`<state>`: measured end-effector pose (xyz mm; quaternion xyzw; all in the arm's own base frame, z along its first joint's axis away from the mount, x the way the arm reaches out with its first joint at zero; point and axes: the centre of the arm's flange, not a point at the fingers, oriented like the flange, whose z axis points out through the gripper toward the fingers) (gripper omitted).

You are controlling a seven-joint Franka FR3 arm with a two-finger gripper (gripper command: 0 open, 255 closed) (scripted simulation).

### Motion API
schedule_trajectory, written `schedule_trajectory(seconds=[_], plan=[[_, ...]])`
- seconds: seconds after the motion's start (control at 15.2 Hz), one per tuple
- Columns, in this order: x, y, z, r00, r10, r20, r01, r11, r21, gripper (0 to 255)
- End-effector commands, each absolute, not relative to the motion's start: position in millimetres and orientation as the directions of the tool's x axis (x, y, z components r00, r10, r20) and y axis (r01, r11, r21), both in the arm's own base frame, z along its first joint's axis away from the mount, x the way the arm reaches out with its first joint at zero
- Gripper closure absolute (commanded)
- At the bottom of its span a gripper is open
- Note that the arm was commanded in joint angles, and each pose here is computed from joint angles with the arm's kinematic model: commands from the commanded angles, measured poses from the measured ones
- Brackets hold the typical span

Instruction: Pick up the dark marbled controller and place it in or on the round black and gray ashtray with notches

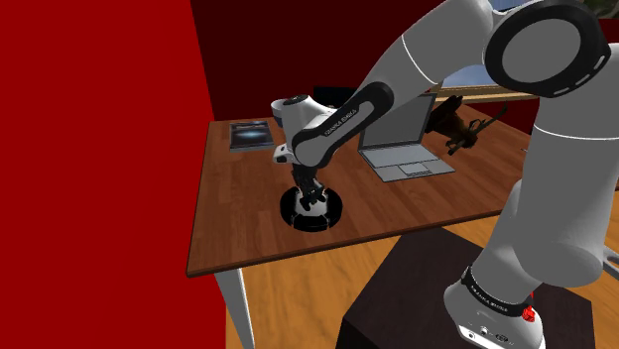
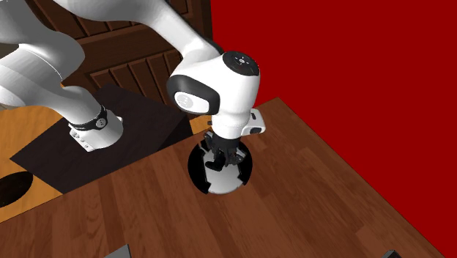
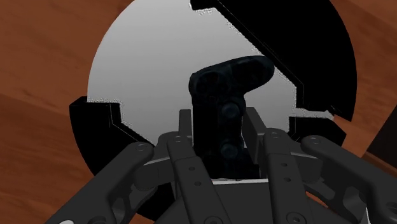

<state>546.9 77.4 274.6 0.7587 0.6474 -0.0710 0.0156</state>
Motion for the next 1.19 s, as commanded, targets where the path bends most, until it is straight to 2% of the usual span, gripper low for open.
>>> schedule_trajectory(seconds=[0.0,0.07,0.4,0.66,1.12], plan=[[546.8,77.4,274.3,0.152,0.980,-0.128,0.985,-0.161,-0.069,255],[546.8,77.4,274.3,0.152,0.980,-0.128,0.985,-0.161,-0.069,0],[546.9,77.4,274.3,0.152,0.980,-0.128,0.985,-0.161,-0.069,0],[551.2,83.2,323.8,0.152,0.980,-0.128,0.985,-0.161,-0.069,0],[551.2,83.2,323.8,0.152,0.980,-0.128,0.985,-0.161,-0.069,0]])
